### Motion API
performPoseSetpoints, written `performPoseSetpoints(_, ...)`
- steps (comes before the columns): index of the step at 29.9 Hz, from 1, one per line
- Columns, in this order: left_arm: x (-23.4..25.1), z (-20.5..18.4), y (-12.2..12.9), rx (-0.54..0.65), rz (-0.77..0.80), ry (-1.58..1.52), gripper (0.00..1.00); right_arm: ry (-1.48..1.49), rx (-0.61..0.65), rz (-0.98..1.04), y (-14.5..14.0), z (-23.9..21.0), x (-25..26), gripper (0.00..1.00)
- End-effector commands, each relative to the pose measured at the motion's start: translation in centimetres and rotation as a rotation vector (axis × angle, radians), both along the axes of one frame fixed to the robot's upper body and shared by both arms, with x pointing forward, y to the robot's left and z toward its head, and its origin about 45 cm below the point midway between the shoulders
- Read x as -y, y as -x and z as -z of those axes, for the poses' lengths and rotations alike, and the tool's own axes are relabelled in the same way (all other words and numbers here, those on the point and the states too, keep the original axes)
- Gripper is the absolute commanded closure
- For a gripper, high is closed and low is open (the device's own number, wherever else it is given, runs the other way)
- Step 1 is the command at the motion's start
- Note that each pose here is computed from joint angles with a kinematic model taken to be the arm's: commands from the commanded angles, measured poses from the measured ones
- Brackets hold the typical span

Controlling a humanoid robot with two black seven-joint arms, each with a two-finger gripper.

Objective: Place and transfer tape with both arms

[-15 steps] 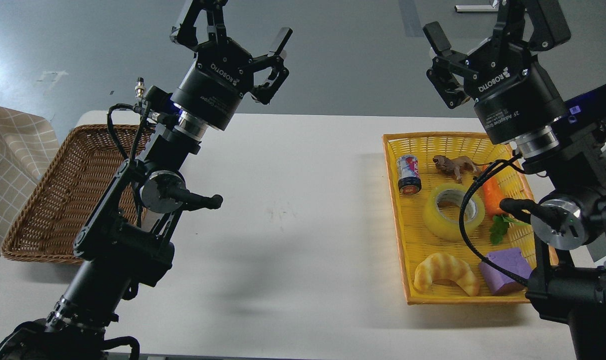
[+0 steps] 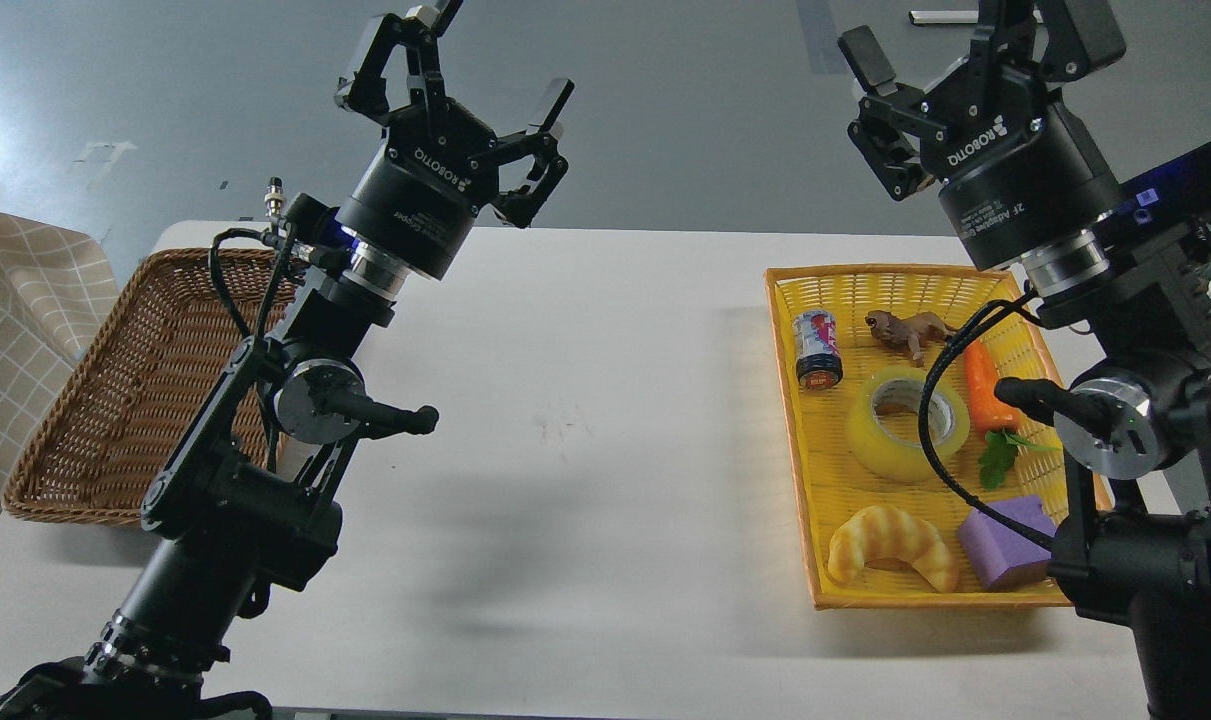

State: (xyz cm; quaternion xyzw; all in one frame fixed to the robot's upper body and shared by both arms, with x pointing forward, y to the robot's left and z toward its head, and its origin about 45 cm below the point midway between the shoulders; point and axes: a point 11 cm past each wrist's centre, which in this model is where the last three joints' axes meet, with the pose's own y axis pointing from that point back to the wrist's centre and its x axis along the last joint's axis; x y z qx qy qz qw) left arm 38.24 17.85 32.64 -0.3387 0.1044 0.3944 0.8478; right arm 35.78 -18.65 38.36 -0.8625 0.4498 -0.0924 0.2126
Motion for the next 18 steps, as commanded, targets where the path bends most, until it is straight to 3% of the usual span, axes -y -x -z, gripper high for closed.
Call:
performPoseSetpoints(1, 0.2, -0.2, -0.1, 0.001, 0.0, 0.003, 0.02, 0.002, -0.005, 0.001, -0.1, 0.2, 0.0, 0.0)
performPoseSetpoints(18, -0.1, -1.0, 0.0, 0.041, 0.023, 0.006, 0.02, 0.004, 0.024, -0.017, 0.1, -0.9, -0.4, 0.0)
